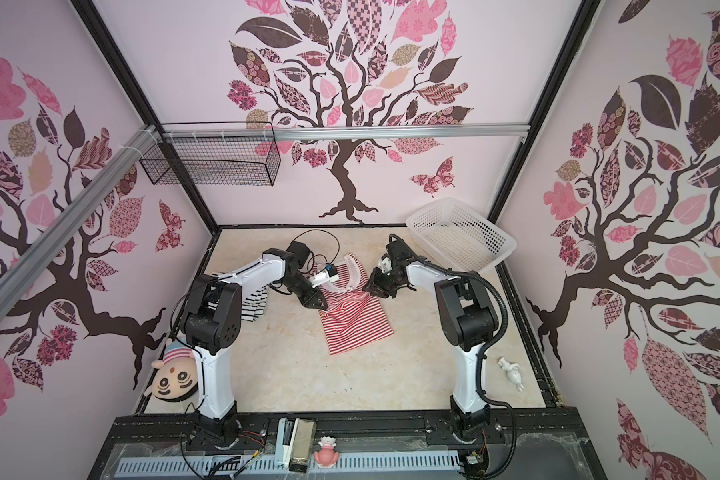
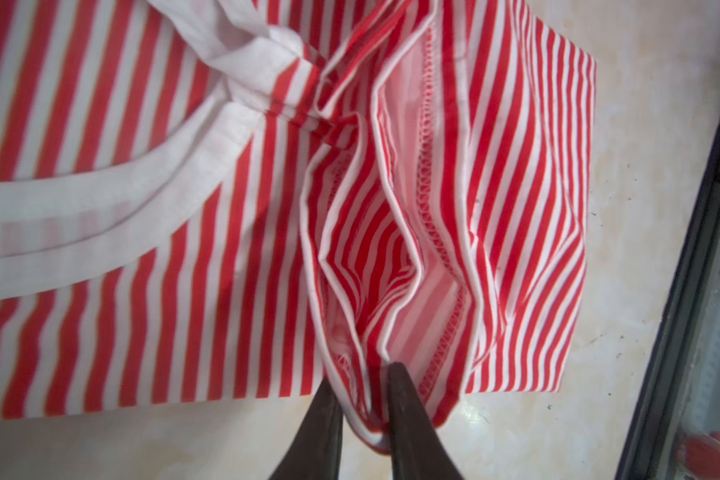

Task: Fold and stack the tank tops

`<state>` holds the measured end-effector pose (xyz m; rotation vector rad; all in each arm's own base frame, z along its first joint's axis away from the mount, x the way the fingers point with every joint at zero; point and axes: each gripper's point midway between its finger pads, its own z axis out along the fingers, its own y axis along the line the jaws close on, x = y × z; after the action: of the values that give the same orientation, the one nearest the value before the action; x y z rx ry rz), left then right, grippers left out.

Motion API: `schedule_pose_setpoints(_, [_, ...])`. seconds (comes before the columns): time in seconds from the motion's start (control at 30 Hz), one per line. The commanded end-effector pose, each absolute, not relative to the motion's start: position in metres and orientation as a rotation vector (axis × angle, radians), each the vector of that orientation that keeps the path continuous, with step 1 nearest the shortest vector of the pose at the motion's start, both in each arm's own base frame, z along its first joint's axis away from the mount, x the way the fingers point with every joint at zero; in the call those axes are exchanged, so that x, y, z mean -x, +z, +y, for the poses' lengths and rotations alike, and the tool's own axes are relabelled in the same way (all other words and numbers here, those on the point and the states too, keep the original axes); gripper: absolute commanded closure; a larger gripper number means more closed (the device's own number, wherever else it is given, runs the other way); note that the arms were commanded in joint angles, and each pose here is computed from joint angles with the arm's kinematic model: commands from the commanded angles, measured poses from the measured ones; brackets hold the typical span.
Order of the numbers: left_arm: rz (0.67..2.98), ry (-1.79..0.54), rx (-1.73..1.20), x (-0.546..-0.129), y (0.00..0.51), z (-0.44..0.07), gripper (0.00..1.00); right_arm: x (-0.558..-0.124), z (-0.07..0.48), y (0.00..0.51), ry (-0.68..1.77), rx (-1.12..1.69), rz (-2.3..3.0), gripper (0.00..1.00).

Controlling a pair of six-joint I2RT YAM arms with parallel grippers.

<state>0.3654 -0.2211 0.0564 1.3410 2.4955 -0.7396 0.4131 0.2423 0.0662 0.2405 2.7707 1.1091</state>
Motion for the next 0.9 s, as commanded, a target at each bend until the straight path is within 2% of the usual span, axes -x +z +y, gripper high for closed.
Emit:
schedule_pose_setpoints(0.0, [2.450, -0.597, -1.185, -0.399, 0.073, -0.213, 0.73, -0.425, 0.241, 0.085, 1.126, -0.185, 2.720, 0.60])
schedule_pose_setpoints(0.13, [2.387, -0.460, -1.058, -0.417, 0.100, -0.203, 0.72, -0.417, 0.237, 0.102, 1.121, -0.171, 2.686, 0.59])
schedule_pose_setpoints(0.2, [2.353, -0.498, -1.061, -0.408, 0.114, -0.205, 0.71, -0.406, 0.235, 0.106, 1.136, -0.187, 2.669, 0.60])
schedule_pose_setpoints(0.33, [2.347, -0.601, -1.145, -0.377, 0.122, -0.219, 0.72, -0.383, 0.234, 0.100, 1.146, -0.203, 2.681, 0.72])
schedule_pose_setpoints(0.43, [2.361, -0.674, -1.262, -0.348, 0.112, -0.235, 0.76, -0.368, 0.240, 0.091, 1.139, -0.193, 2.707, 0.82])
schedule_pose_setpoints(0.53, [2.373, -0.691, -1.357, -0.330, 0.093, -0.247, 0.80, -0.355, 0.242, 0.080, 1.125, -0.200, 2.740, 0.87])
schedule_pose_setpoints(0.7, [2.432, -0.602, -1.356, -0.344, 0.062, -0.245, 0.81, -0.328, 0.241, 0.073, 1.107, -0.214, 2.752, 0.86])
schedule_pose_setpoints(0.87, [2.464, -0.460, -1.274, -0.372, 0.050, -0.233, 0.78, -0.304, 0.233, 0.060, 1.059, -0.240, 2.786, 0.71])
